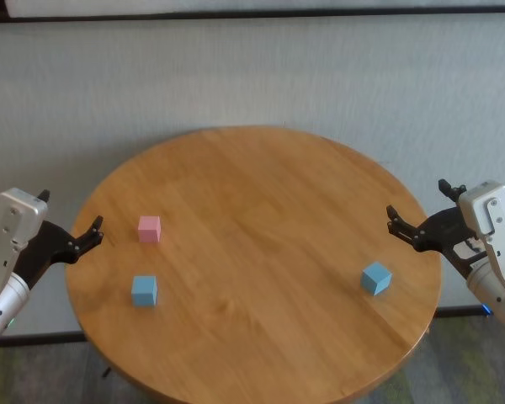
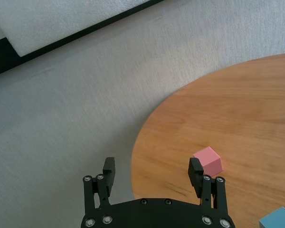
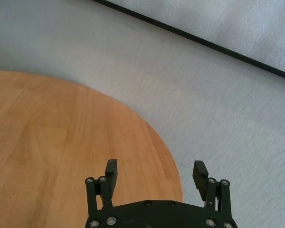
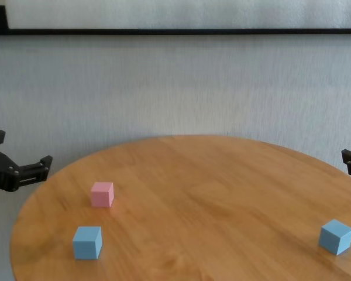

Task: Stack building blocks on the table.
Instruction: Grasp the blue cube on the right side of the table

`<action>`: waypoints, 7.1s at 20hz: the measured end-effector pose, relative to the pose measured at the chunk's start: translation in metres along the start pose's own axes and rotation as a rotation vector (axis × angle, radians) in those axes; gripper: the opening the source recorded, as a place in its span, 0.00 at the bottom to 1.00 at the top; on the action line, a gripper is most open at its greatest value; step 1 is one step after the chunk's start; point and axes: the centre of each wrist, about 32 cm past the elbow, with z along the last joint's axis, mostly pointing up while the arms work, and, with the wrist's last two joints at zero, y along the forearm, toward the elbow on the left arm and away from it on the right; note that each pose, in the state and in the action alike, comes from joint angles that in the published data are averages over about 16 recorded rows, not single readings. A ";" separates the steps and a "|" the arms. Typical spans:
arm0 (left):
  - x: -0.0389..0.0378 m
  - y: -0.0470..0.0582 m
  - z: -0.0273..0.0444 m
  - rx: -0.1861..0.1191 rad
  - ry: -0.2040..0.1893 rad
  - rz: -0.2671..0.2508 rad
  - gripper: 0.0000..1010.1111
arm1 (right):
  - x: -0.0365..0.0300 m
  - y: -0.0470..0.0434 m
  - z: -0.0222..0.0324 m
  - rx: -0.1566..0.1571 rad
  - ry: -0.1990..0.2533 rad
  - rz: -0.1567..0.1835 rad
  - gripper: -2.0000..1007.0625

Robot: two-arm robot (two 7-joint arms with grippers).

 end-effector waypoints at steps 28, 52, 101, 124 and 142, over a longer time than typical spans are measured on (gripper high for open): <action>-0.0143 0.041 0.0303 0.203 0.239 -0.269 0.99 | 0.0000 0.0000 0.0000 0.000 0.000 0.000 1.00; -0.0458 0.006 0.0586 0.387 0.331 -0.174 0.99 | 0.0000 0.0000 0.0000 0.000 0.000 0.000 1.00; -0.0711 -0.027 0.0497 0.496 0.362 -0.086 0.99 | 0.0000 0.0000 0.0000 0.000 0.000 0.000 1.00; -0.0722 -0.030 0.0469 0.503 0.312 -0.059 0.83 | 0.0000 0.0000 0.0000 0.000 0.000 0.000 1.00; -0.0718 -0.030 0.0475 0.503 0.319 -0.062 0.40 | 0.0000 0.0000 0.0000 0.000 0.000 0.000 1.00</action>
